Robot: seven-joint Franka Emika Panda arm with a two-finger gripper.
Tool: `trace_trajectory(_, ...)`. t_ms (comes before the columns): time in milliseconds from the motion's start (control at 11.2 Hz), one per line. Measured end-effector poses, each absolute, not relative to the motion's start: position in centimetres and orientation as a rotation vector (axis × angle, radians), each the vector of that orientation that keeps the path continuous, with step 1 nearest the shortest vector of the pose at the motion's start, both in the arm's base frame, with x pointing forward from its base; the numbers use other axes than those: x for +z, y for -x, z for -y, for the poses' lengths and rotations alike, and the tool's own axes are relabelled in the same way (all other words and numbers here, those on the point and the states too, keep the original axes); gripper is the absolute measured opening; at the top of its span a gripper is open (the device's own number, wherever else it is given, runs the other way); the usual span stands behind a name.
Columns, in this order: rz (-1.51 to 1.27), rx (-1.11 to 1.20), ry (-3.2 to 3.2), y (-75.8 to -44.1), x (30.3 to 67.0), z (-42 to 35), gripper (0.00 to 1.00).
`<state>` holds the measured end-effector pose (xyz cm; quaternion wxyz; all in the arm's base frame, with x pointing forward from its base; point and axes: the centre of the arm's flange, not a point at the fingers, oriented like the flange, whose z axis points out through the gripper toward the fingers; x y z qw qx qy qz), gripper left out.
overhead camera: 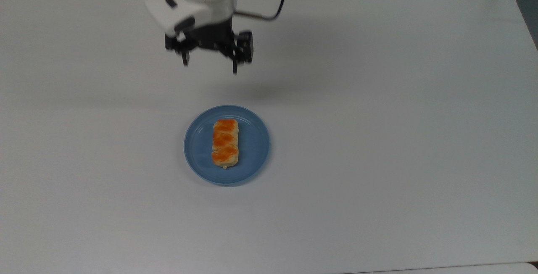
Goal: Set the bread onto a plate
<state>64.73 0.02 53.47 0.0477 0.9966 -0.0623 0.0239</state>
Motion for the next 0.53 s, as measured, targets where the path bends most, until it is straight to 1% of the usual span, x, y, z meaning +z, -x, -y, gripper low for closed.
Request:
trace_trajectory(89,0.198,0.060,-3.042,-62.7,55.9,0.2,1.00)
trace_trajectory(178,0.200,0.057,-3.046,-61.0,57.5,0.3,1.00)
trace_trajectory(267,0.197,0.065,-3.049,-59.8,58.4,0.3,1.00)
trace_trajectory(534,0.188,0.073,-3.053,-58.8,59.1,0.2,1.00)
